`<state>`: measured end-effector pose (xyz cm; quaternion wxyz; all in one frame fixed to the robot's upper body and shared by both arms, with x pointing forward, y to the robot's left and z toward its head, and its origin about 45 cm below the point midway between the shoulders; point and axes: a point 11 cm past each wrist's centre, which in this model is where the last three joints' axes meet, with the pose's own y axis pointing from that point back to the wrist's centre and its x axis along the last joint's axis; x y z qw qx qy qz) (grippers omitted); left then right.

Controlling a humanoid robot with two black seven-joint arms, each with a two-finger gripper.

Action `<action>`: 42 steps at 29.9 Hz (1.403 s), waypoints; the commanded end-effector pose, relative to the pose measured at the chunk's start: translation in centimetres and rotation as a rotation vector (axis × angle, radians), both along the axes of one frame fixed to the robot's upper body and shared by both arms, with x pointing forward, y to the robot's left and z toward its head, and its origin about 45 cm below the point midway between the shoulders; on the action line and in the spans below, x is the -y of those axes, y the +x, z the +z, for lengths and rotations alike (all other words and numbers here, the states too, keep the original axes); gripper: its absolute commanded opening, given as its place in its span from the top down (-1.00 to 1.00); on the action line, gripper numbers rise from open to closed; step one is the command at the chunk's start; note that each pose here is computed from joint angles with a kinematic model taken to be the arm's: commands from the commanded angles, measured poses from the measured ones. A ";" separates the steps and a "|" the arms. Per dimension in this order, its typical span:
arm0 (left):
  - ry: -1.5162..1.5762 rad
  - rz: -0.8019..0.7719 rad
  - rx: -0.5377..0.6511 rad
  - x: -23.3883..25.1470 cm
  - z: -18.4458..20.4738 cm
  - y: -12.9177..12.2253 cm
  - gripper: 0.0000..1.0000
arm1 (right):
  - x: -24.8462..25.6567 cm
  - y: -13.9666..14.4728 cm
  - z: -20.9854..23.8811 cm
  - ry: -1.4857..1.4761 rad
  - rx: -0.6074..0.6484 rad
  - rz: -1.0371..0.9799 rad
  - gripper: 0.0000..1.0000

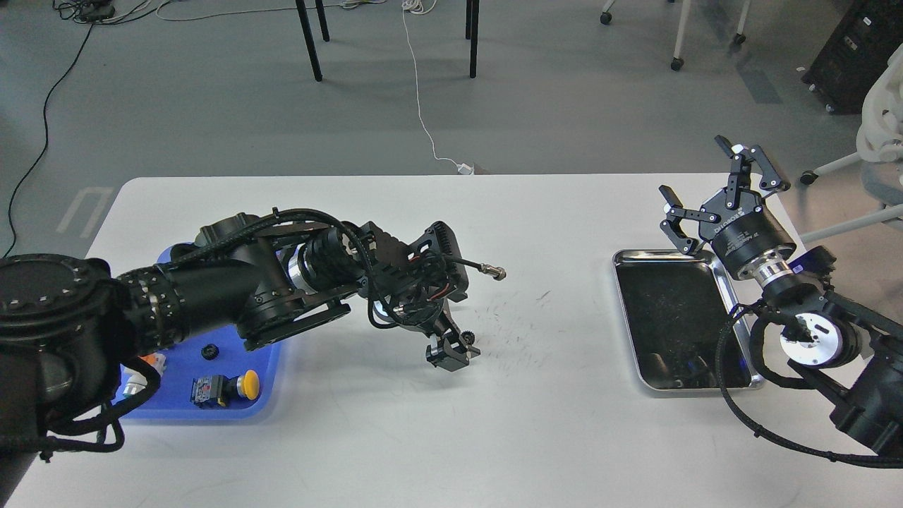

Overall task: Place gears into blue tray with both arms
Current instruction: 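Lower the left gripper onto the black part and grasp it, then carry the black part into the blue tray and release it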

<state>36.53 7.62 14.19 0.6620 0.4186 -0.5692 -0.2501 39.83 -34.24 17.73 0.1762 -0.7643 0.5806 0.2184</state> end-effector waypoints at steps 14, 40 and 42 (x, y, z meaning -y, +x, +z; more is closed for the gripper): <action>0.051 0.003 -0.030 -1.7 -2.1 -0.9 -0.02 | 0.1 0.1 0.0 -0.005 0.000 -0.003 -0.97; 0.050 0.009 -0.022 -1.3 -2.0 -0.6 0.26 | 0.1 0.1 0.1 -0.004 0.002 -0.003 -0.97; 0.052 0.009 -0.020 -1.4 -2.0 -0.5 0.35 | 0.0 0.1 0.1 -0.003 0.002 0.000 -0.97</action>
